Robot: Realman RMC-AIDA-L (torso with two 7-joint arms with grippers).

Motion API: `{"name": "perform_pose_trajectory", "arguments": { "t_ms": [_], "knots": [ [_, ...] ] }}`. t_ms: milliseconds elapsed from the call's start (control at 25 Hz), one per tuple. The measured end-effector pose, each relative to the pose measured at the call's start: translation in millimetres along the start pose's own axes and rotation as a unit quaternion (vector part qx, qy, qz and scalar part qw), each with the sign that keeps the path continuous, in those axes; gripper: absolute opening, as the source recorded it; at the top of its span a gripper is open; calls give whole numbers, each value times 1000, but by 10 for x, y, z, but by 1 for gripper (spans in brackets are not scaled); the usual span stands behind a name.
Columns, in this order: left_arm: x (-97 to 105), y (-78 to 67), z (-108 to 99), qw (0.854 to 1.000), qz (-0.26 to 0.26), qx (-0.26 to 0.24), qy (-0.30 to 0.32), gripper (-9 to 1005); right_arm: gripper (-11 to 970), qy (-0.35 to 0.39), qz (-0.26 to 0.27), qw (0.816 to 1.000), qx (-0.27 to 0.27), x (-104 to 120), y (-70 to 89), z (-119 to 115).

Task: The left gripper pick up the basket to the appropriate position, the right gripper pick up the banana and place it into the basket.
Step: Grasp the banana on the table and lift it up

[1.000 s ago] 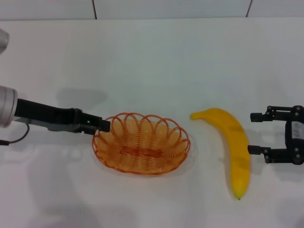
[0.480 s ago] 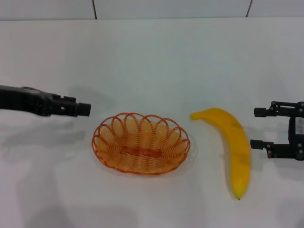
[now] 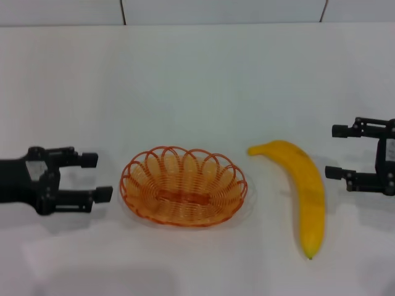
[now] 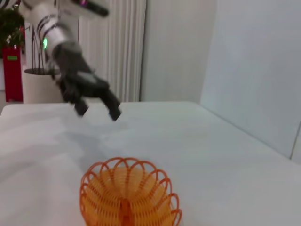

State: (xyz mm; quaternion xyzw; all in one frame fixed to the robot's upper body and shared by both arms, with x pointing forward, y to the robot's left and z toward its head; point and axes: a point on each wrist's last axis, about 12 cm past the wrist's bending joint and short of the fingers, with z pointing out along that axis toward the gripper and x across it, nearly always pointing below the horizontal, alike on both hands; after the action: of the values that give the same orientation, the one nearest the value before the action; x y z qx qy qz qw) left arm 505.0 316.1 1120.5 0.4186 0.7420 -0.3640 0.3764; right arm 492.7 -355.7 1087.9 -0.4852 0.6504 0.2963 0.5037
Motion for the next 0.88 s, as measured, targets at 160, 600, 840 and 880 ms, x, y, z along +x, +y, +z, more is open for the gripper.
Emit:
{"name": "perform_pose_trajectory", "arguments": {
  "t_ms": [160,600,840,880],
  "knots": [
    [223,-6,38,998,63,-1,-20,807,625,-7,0,1000,7,-10,-7,-9],
    [529,18,24,997,65,-36,-4,828,620,-11,8,1000,4,-26,5,-39],
    [552,41,14,997,65,-46,4,829,617,-5,17,1000,1,-43,-19,-100],
    [549,43,15,997,66,-47,4,829,617,-3,19,1000,1,-51,-25,-112]
  ]
}}
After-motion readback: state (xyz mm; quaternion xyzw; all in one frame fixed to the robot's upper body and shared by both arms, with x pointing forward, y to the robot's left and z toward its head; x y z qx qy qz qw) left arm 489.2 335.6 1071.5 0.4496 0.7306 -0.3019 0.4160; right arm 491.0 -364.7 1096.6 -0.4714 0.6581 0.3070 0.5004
